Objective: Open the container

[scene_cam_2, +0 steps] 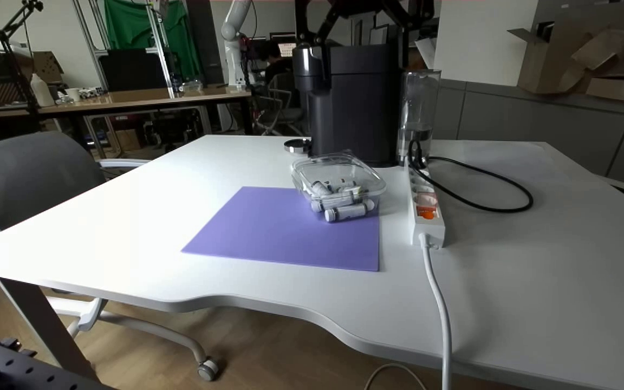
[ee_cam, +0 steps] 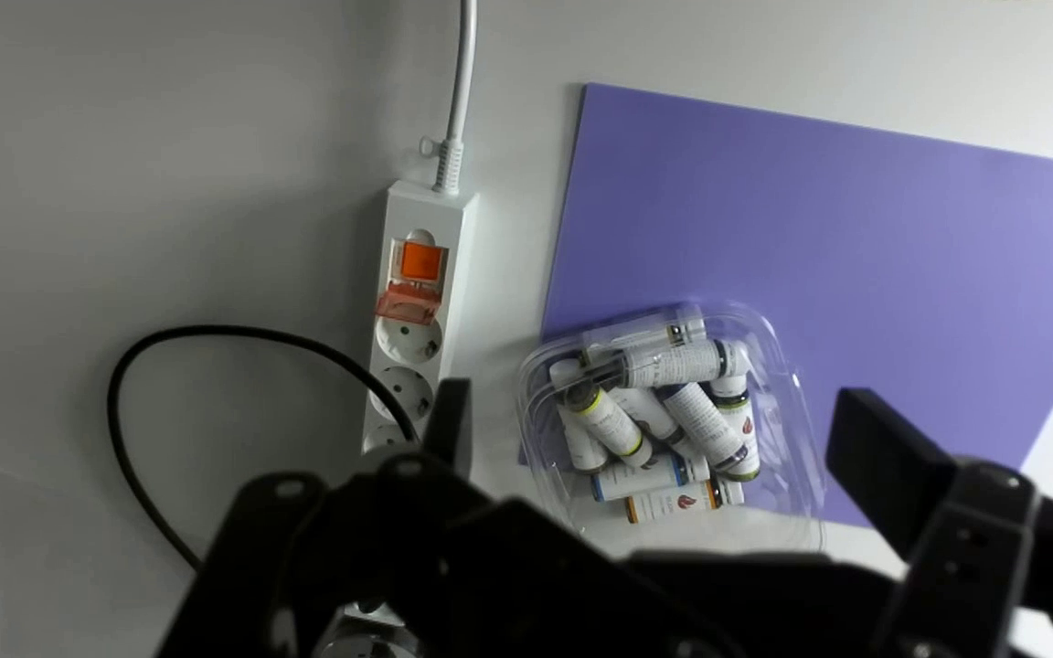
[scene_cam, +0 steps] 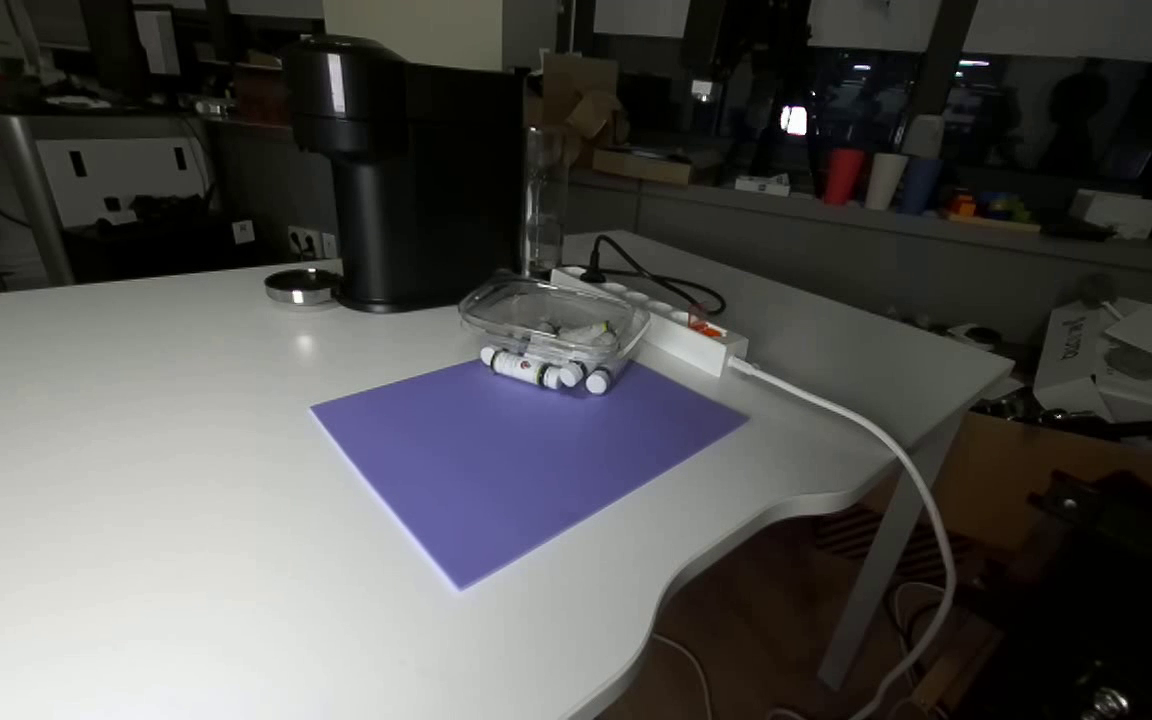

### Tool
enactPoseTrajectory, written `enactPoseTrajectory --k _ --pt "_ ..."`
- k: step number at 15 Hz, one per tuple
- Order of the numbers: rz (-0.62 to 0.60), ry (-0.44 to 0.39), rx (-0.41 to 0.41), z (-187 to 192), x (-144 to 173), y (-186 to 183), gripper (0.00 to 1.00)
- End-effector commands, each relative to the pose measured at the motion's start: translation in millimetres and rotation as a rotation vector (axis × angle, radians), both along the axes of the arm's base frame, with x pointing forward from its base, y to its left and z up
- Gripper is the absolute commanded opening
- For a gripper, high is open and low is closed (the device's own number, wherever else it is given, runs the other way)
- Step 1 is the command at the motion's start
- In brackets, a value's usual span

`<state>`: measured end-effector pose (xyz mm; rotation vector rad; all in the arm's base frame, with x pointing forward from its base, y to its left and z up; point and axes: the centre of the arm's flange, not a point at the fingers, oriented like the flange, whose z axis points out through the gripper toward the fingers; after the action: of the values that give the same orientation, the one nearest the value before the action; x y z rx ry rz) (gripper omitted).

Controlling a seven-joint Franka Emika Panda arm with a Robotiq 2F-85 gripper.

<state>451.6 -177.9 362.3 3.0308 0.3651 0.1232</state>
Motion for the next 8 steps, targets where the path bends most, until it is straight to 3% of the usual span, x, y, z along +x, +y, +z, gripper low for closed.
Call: enactPoseTrajectory --k 1,4,8 --pt "-0.033 0.017 0.031 -10 37 -19 1.0" --pt "-0.061 -0.004 0.029 -27 80 -33 1.0" --pt "-0.026 -0.045 -0.034 -49 135 -32 1.0"
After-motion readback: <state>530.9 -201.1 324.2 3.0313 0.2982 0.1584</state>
